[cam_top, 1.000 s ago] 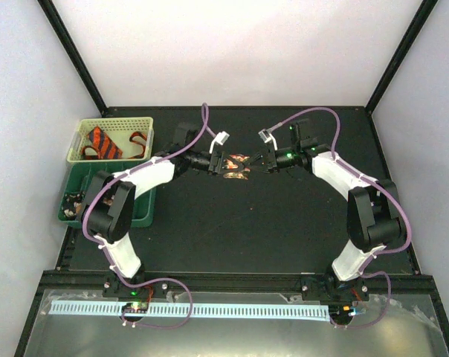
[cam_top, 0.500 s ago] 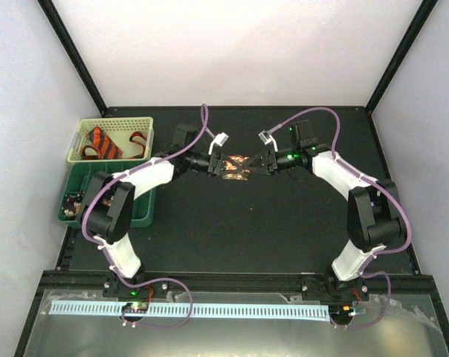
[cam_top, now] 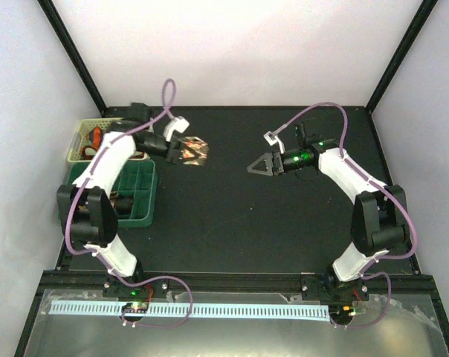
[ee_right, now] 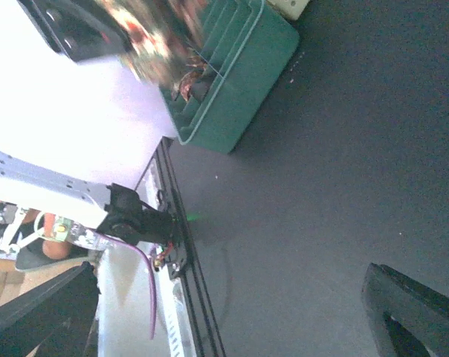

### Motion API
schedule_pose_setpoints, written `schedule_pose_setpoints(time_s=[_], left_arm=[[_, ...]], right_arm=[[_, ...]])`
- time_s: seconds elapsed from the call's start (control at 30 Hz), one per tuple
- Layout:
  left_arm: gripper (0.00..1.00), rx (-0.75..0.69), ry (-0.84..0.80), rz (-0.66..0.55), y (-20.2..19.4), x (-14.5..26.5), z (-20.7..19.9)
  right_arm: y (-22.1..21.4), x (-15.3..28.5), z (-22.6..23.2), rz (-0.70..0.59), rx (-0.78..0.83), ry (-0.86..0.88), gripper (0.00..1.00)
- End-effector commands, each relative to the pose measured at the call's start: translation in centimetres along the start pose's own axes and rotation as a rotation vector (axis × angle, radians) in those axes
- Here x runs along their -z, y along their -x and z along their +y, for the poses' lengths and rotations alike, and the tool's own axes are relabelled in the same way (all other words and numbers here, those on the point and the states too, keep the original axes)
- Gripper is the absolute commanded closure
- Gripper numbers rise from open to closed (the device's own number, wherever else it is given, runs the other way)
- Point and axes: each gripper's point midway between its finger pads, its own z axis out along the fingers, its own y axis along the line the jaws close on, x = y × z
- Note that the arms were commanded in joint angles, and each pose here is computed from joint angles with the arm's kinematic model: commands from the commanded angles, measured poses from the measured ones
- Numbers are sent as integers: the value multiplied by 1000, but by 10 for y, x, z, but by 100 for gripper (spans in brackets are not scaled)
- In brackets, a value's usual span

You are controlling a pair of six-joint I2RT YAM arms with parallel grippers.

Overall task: Roll the ties
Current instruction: Place the tie in the storage box.

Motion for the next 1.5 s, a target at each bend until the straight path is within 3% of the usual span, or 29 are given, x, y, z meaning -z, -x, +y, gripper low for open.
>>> schedule_pose_setpoints(time_s=[0.0,0.13,0.23,0.4,0.8,0.97,1.23,1.47], left_arm=[[84,-274,125,251,-38,80,-6],[85,-475,322,371,-50,143,17],[85,-685,406,577,-84,172,16],[85,-812,374,820,-152,193,11],[84,-789,270,889,-198,164,36],[84,-685,282,968,-207,158,60],[84,-714,312,1093,-220,153,90],[82,-647,345,1071,-217,137,113]], right_arm=[[-4,8,1,28,93,-77,0],[-11,10,-3,47,116,-124,0],[-16,13,-5,51,137,-158,0],[-23,15,-9,59,148,-192,0],[-26,22,-12,52,175,-260,0],[-27,23,-12,55,184,-274,0],[-28,26,-11,53,196,-291,0],[-27,26,-12,47,196,-299,0]])
